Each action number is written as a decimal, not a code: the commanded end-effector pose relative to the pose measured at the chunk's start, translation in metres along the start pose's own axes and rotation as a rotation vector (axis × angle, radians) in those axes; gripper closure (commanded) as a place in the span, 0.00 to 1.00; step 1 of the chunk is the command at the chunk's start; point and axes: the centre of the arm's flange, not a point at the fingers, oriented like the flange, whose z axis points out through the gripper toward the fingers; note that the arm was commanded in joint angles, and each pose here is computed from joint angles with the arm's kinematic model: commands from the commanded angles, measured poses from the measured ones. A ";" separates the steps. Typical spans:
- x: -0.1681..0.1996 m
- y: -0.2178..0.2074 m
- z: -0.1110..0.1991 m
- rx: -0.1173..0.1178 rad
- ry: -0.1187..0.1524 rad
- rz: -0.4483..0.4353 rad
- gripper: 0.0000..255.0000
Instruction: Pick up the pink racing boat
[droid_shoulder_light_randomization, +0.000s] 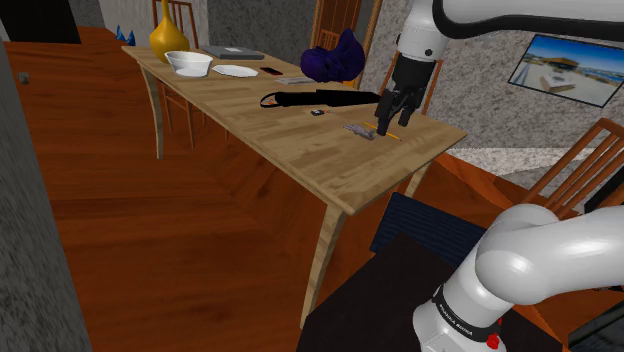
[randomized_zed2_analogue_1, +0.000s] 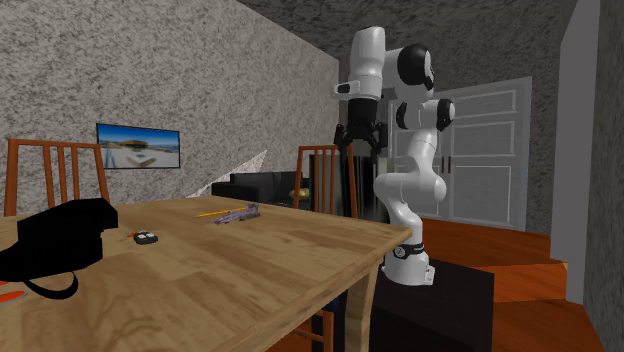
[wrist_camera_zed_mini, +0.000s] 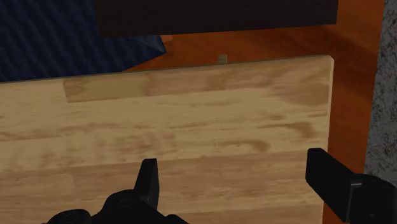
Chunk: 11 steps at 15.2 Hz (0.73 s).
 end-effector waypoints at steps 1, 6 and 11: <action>0.000 0.000 0.000 0.000 0.000 0.000 0.00; 0.047 0.042 0.024 -0.005 -0.013 -0.003 0.00; 0.093 0.083 0.047 -0.010 -0.026 -0.007 0.00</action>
